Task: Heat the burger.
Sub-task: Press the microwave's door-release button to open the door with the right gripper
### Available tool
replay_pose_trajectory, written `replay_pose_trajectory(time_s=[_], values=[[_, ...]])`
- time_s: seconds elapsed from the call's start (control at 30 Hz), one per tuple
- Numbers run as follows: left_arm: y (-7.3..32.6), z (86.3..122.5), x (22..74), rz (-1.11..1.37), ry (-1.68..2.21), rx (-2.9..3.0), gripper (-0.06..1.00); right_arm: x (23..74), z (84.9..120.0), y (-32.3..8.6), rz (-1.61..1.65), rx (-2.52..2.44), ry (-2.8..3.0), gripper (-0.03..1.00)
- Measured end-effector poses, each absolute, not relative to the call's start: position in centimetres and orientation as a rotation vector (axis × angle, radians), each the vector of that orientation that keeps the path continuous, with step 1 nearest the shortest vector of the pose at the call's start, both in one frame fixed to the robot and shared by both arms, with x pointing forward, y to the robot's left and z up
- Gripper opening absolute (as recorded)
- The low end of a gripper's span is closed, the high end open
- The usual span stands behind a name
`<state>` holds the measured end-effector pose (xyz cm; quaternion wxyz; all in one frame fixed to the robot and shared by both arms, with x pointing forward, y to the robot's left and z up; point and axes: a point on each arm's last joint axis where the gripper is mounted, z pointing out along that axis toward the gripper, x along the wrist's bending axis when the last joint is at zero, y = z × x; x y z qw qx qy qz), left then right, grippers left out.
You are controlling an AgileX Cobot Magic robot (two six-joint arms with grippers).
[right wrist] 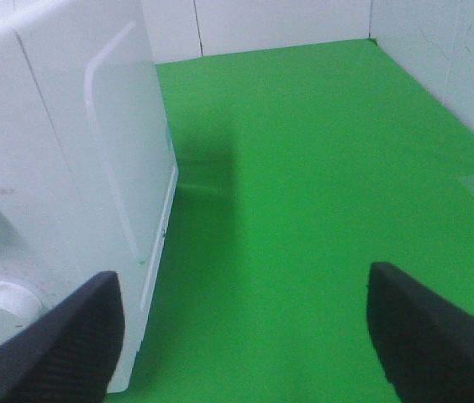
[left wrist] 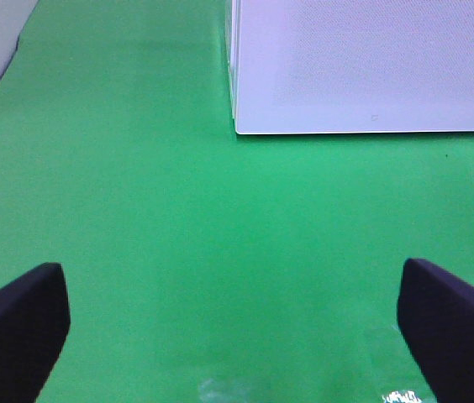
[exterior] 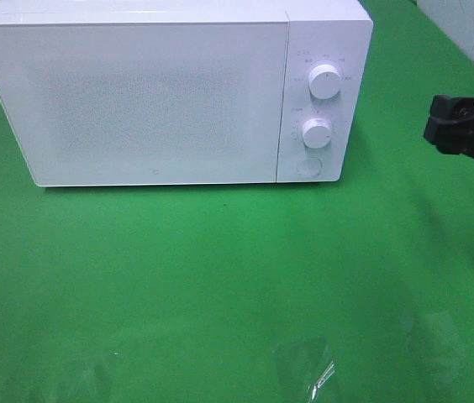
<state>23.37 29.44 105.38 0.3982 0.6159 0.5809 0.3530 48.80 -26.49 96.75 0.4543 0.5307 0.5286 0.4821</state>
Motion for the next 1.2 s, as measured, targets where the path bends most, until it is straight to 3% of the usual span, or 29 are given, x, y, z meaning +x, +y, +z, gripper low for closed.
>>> replay_pose_trajectory(time_s=[0.63, 1.2], values=[[29.4, 105.4, 23.4, 0.894, 1.471, 1.559, 0.98, 46.3, 93.2, -17.8, 1.193, 1.274, 1.377, 0.76], [29.4, 105.4, 23.4, 0.894, 1.471, 1.559, 0.98, 47.5, 93.6, -14.3, 1.384, 1.412, 1.312, 0.73]])
